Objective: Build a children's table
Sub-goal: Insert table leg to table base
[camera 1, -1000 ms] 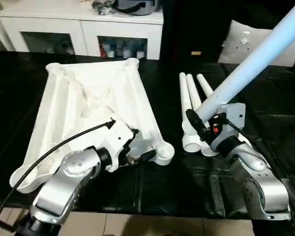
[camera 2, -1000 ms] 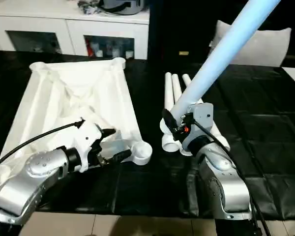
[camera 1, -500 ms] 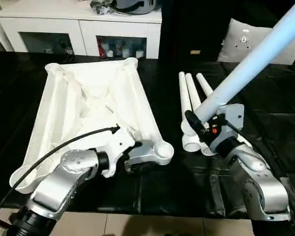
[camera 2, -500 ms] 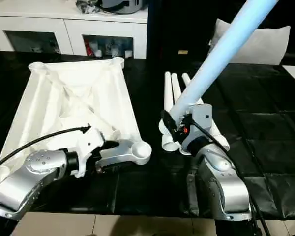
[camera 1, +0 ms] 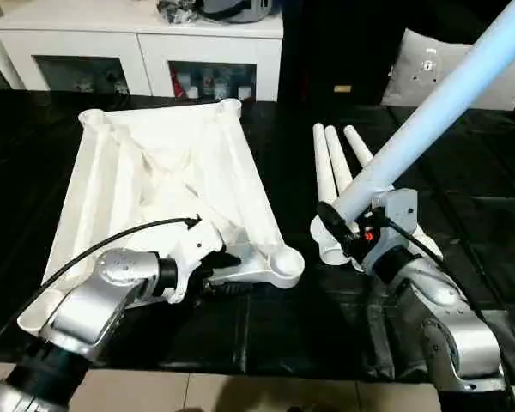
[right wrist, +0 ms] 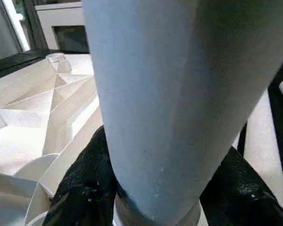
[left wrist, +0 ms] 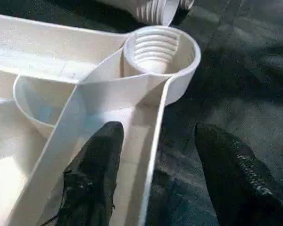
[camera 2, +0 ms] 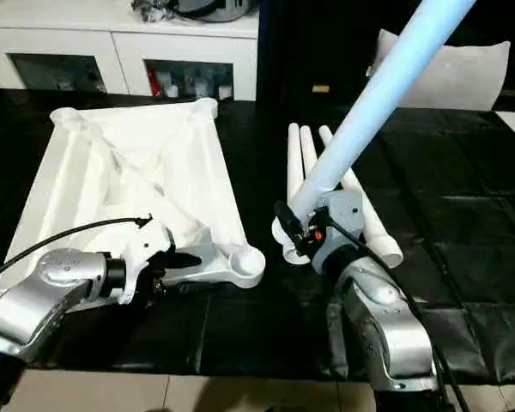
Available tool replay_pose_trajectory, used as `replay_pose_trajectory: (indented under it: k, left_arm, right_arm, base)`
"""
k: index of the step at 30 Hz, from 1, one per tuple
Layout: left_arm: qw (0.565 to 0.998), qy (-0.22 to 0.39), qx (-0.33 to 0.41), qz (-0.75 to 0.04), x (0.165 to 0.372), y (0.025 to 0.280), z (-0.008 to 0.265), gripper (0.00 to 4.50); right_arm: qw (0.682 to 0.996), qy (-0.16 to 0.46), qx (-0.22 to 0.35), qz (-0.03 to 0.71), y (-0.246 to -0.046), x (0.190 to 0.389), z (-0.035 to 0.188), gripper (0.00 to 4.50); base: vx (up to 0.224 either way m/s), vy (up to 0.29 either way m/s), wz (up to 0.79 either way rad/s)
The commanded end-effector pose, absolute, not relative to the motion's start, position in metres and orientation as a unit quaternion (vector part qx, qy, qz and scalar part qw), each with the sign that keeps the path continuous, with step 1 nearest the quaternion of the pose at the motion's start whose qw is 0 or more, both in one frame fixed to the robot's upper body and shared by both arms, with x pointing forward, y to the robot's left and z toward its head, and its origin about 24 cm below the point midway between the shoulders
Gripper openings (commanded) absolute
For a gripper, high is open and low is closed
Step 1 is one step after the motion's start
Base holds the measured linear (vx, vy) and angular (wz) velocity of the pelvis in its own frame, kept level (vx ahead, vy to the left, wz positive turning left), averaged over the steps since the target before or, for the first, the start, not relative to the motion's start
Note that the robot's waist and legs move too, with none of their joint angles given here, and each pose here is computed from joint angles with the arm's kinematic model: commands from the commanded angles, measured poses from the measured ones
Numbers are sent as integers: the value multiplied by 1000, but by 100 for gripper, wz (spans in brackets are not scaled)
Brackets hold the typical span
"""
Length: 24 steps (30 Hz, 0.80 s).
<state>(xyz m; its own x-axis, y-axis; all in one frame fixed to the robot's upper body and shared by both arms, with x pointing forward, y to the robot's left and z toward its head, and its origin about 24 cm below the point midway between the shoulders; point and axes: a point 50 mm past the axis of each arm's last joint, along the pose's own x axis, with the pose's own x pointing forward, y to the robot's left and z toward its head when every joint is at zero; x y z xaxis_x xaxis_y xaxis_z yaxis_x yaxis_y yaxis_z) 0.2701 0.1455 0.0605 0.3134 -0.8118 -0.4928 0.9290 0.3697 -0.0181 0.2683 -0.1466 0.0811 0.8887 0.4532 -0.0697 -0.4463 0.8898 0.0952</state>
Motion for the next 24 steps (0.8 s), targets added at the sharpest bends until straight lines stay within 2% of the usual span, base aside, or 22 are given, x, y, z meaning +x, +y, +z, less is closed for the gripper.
replay_pose_trajectory:
  k: [1,10,13,15,17,19,23,24]
  left_arm:
    - [794,217,146,-549,272,146,60,247]
    - [794,220,150,-547,275,151,57,163]
    - [794,221,150,-546,275,152,57,152]
    - [792,227,159,-544,275,156,55,119]
    - [790,231,166,-543,275,158,54,116]
    - [788,235,173,-542,274,159,53,84]
    - [788,238,182,-538,273,161,51,64]
    - [788,239,183,-537,273,162,51,45]
  right_arm:
    - [970,31,34,238,-146,267,87,189]
    - [968,36,33,246,-142,264,84,189]
    - [967,36,32,248,-141,264,84,189]
    - [967,37,32,251,-141,265,84,189]
    - [967,37,31,252,-141,265,83,189]
    - [966,38,31,253,-141,264,83,189]
    - [966,39,31,255,-139,264,83,189]
    - [965,39,31,256,-139,264,83,189]
  base:
    - [0,0,0]
    - [0,0,0]
    - [0,0,0]
    - [0,0,0]
    - [0,0,0]
    - [0,0,0]
    - [0,0,0]
    - [0,0,0]
